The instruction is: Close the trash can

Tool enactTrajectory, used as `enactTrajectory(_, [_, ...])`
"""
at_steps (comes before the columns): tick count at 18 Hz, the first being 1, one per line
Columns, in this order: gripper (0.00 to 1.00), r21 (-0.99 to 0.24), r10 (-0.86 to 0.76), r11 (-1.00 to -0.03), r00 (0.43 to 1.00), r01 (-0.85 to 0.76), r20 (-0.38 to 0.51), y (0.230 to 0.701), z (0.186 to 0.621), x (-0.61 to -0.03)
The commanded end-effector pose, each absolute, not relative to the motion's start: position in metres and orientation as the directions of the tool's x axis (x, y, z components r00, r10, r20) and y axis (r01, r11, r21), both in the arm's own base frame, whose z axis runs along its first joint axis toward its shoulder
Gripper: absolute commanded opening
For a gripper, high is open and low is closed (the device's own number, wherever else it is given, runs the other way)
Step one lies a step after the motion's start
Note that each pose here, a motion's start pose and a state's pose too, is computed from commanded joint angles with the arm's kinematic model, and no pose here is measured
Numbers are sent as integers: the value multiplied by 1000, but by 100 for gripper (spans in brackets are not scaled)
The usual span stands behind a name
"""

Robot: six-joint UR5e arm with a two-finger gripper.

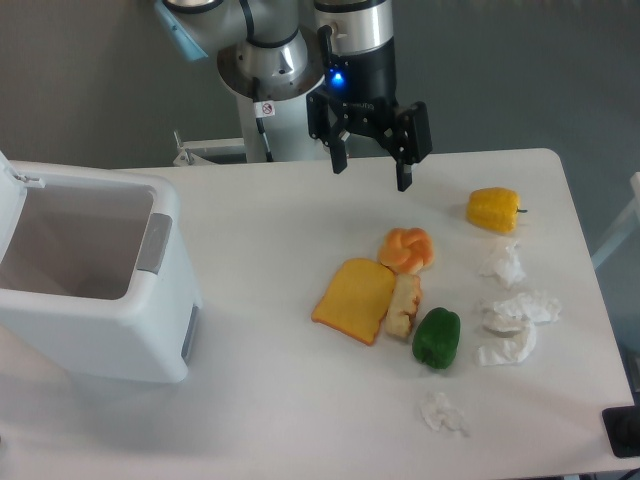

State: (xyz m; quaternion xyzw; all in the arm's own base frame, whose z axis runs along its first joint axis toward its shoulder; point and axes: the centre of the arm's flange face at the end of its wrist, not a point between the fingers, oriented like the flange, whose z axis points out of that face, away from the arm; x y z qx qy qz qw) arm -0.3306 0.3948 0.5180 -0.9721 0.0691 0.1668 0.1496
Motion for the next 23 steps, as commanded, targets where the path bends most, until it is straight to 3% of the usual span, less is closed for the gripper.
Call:
enactTrajectory(9, [100, -531, 84, -847, 982, -18, -168, 407, 544, -332])
enactTrajectory(15, [100, -637, 258, -748, 966, 184, -25, 419, 585, -325])
enactTrajectory(19, [100, -684, 260, -692, 964, 230, 60, 433, 607, -301])
enactTrajectory(23, [100, -711, 189, -681, 980, 175, 59, 454, 623, -274])
